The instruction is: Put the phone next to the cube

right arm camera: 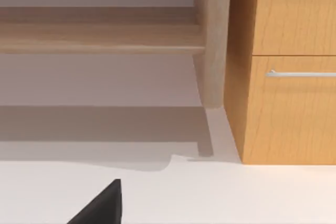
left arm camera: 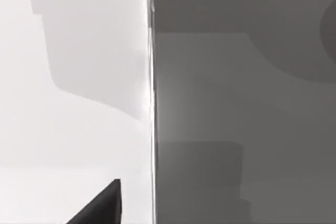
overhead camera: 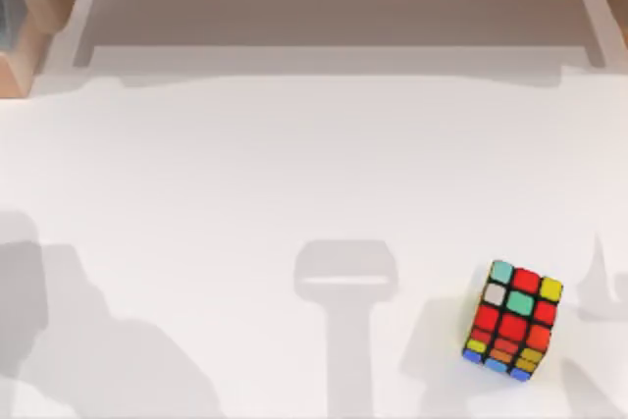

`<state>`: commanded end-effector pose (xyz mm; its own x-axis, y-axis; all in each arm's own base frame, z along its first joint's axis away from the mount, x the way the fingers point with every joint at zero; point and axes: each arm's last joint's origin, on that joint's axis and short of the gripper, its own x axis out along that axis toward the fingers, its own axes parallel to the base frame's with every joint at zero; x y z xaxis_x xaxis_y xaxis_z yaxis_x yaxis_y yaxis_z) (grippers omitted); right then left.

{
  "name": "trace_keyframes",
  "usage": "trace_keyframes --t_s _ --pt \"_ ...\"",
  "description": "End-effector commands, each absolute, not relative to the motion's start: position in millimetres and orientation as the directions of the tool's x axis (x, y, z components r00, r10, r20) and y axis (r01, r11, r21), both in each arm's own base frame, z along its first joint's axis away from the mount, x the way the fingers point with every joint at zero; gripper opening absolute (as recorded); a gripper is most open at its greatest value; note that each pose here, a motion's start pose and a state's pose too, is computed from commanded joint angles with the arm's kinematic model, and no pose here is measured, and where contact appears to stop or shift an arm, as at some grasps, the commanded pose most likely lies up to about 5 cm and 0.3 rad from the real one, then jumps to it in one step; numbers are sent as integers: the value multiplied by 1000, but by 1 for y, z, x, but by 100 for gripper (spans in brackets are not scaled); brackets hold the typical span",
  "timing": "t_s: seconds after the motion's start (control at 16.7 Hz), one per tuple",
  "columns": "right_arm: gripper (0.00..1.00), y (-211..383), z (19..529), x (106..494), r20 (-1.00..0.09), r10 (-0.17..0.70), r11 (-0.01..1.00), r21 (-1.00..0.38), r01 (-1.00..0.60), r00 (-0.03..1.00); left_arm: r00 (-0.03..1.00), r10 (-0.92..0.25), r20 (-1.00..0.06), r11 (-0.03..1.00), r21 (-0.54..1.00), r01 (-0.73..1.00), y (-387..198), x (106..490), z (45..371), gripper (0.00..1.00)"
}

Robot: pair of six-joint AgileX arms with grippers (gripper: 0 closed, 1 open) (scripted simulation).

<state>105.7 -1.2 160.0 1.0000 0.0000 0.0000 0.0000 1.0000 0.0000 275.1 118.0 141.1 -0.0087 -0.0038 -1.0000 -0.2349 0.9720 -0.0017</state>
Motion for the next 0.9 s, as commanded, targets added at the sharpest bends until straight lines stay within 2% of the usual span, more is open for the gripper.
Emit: trace_keyframes --t_s 0.3,0.54,0.9 --pt "100 -1 160 106 0 0 1000 0 0 1000 5 2 -1000 972 1 -235 119 277 111 100" --pt "100 -1 160 106 0 0 1000 0 0 1000 0 0 -1000 972 0 -235 119 276 108 100" --pt "100 -1 160 106 0 0 1000 0 0 1000 0 0 -1000 972 0 -235 119 276 108 55"
